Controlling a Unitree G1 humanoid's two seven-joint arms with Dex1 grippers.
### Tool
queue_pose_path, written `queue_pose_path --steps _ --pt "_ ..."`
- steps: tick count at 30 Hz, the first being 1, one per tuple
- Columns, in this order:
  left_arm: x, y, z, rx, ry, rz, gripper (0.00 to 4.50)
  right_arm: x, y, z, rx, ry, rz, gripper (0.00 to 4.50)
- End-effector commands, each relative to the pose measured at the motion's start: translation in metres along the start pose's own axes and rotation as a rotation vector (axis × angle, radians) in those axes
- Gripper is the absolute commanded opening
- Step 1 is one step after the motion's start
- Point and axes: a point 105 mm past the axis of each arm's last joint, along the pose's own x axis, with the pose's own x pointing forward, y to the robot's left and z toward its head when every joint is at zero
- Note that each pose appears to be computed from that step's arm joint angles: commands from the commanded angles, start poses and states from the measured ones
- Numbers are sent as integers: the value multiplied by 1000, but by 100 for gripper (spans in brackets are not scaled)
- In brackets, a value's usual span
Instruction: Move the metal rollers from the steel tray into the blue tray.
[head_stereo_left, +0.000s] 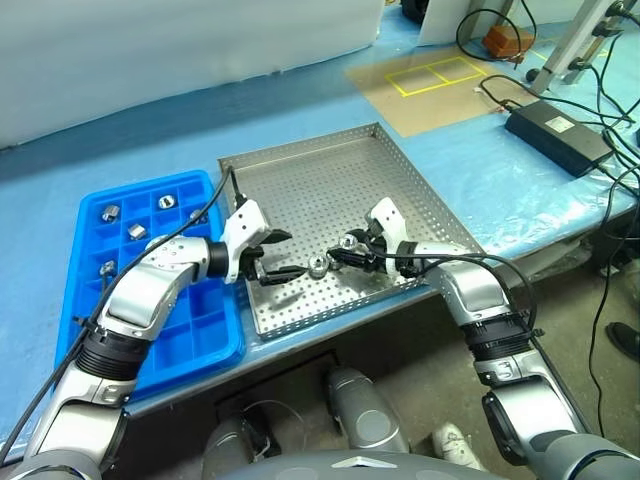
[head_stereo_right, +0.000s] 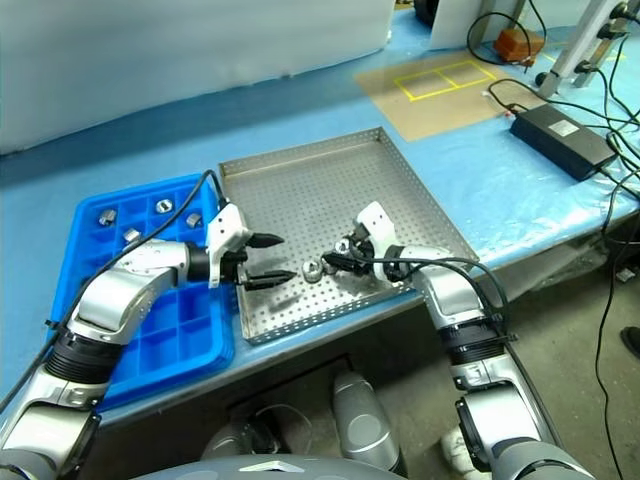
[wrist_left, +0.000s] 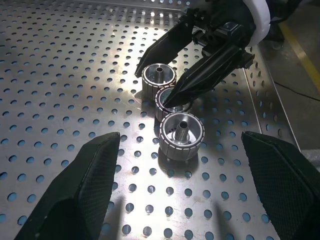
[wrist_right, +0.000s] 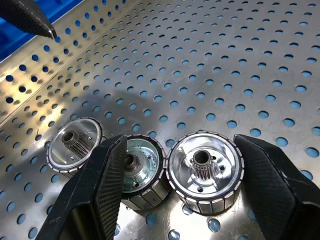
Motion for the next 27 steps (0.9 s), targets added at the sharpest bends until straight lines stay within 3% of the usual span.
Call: queue_pose_path --steps 1,6,10,11,20,23,27 --pt "-2 -2 5 32 -10 -5 411 4 -12 13 -11 -46 -113 303" --pt "-3 -4 4 26 -9 -7 411 7 -39 20 37 -81 -295 303" --pt "-3 -4 3 19 -7 -5 411 10 -43 22 37 -78 -326 431" --pt "-3 -4 3 19 -6 -4 411 12 -40 20 43 -61 -311 441" --pt "-3 -2 -1 16 3 3 411 12 -18 22 163 -104 -128 441" --pt "-3 -2 -3 16 7 3 411 7 -26 19 327 -139 -112 441" --pt "-3 -1 -5 17 13 6 411 -3 -46 -5 429 -91 -173 441"
